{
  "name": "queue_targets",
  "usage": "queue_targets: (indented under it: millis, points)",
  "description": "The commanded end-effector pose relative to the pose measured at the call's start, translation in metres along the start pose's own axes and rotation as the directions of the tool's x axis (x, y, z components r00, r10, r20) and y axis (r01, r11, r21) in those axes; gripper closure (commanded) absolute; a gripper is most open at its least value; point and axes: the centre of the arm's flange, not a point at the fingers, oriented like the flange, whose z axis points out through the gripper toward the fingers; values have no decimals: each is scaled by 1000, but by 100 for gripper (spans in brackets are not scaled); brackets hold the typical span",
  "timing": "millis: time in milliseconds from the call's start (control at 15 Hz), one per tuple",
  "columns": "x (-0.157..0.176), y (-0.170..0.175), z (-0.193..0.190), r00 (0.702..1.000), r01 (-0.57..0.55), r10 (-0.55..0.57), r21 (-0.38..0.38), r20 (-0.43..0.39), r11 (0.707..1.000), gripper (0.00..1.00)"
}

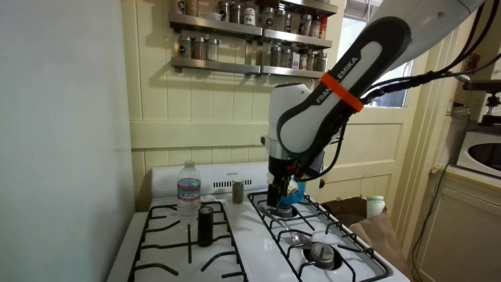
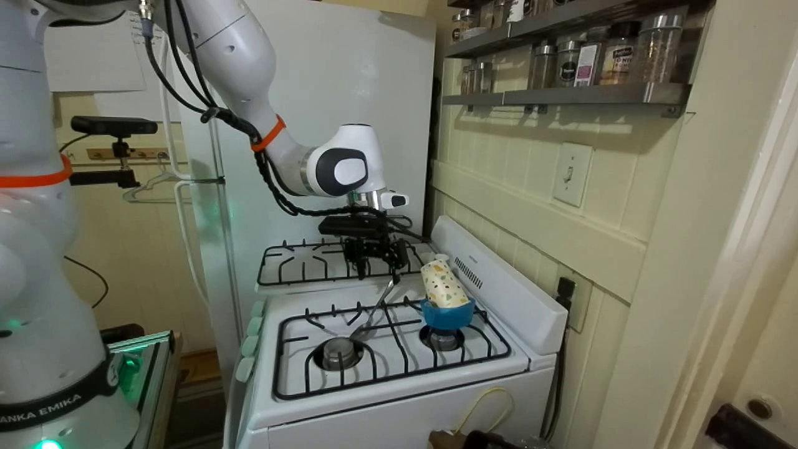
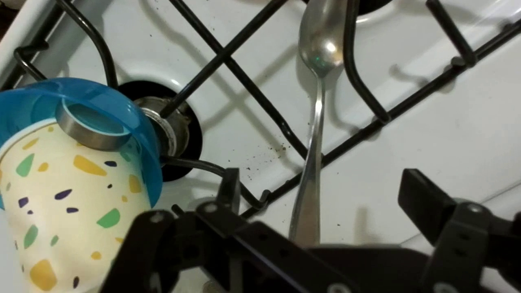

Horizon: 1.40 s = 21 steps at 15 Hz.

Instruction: Move the spoon slightly backwards

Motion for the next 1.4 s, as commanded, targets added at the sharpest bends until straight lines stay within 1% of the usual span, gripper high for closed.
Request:
queue_targets:
  millis: [0,200,333,400,467,600,667,733,800,867,933,1067,1133,1200,1267,1333]
  points:
    - [-2,8,25,997,-46,47,6,-58,999,0]
    - [2,11,37,997,-45,46,20,-68,999,0]
    - [6,9,43,997,-42,43,28,-61,999,0]
    - [7,8,45,997,-45,46,26,-55,999,2]
    - [7,8,47,997,-43,45,26,-56,999,12]
    - [10,7,49,997,-52,53,24,-56,998,24]
    - [12,7,49,996,-67,68,17,-60,998,26]
    - [14,6,50,995,-82,83,12,-63,997,32]
    - [18,5,49,993,-94,94,14,-73,996,40]
    - [20,4,49,992,-100,101,15,-80,995,39]
    - [24,2,50,992,-96,97,22,-82,995,50]
    - [30,0,51,993,-85,87,32,-83,996,47]
    - [32,-2,52,993,-81,83,30,-82,996,70]
    - [33,-3,52,993,-77,79,29,-83,997,71]
    - [35,-4,53,994,-75,77,30,-84,997,75]
    - [36,-4,53,994,-72,74,28,-84,997,82]
